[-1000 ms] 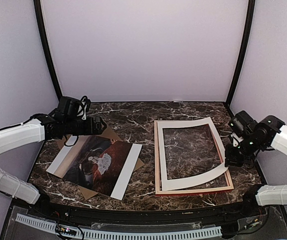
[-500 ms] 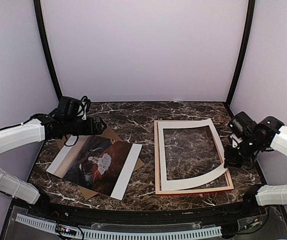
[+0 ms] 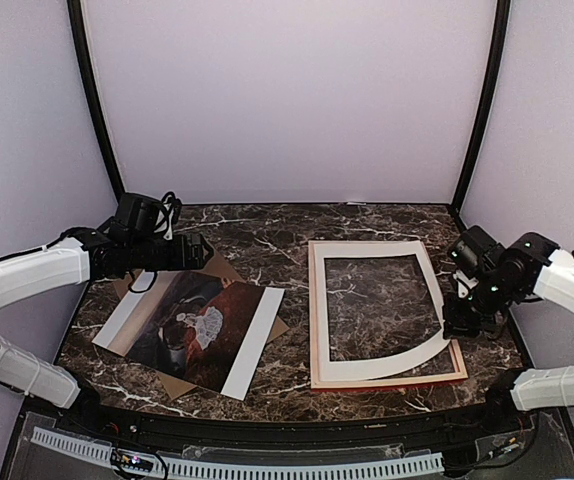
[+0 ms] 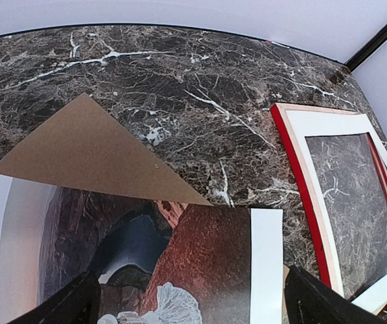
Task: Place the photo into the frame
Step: Pass from the right arm to the left
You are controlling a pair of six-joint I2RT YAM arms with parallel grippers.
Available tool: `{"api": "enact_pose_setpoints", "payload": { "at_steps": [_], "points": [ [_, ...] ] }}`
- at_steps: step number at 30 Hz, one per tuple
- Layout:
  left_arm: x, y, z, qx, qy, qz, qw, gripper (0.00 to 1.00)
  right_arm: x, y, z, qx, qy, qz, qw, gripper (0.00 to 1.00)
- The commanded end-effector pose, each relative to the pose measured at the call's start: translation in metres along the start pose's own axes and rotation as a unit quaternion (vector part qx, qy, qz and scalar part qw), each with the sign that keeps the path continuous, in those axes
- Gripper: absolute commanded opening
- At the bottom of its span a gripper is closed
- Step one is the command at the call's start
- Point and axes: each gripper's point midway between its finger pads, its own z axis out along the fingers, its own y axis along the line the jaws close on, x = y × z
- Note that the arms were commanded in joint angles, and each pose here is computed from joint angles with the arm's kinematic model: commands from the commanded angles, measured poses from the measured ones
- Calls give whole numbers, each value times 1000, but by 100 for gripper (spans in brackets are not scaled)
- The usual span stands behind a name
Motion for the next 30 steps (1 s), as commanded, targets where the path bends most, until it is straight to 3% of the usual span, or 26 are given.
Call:
{"api": "enact_pose_setpoints", "payload": {
  "at_steps": [1,13,30],
  "points": [
    [-10,-6,-5,6,-11,3,1000,98,2,-1,8,10,7,-5,1000,3],
    [-11,-6,-6,5,-12,3,1000,98,-6,-2,18,21,-4,-10,1000,23],
    [-13,-5,-9,3,-16,3,1000,98,-30,-14,25,41,-37,6,998,42]
  ]
}}
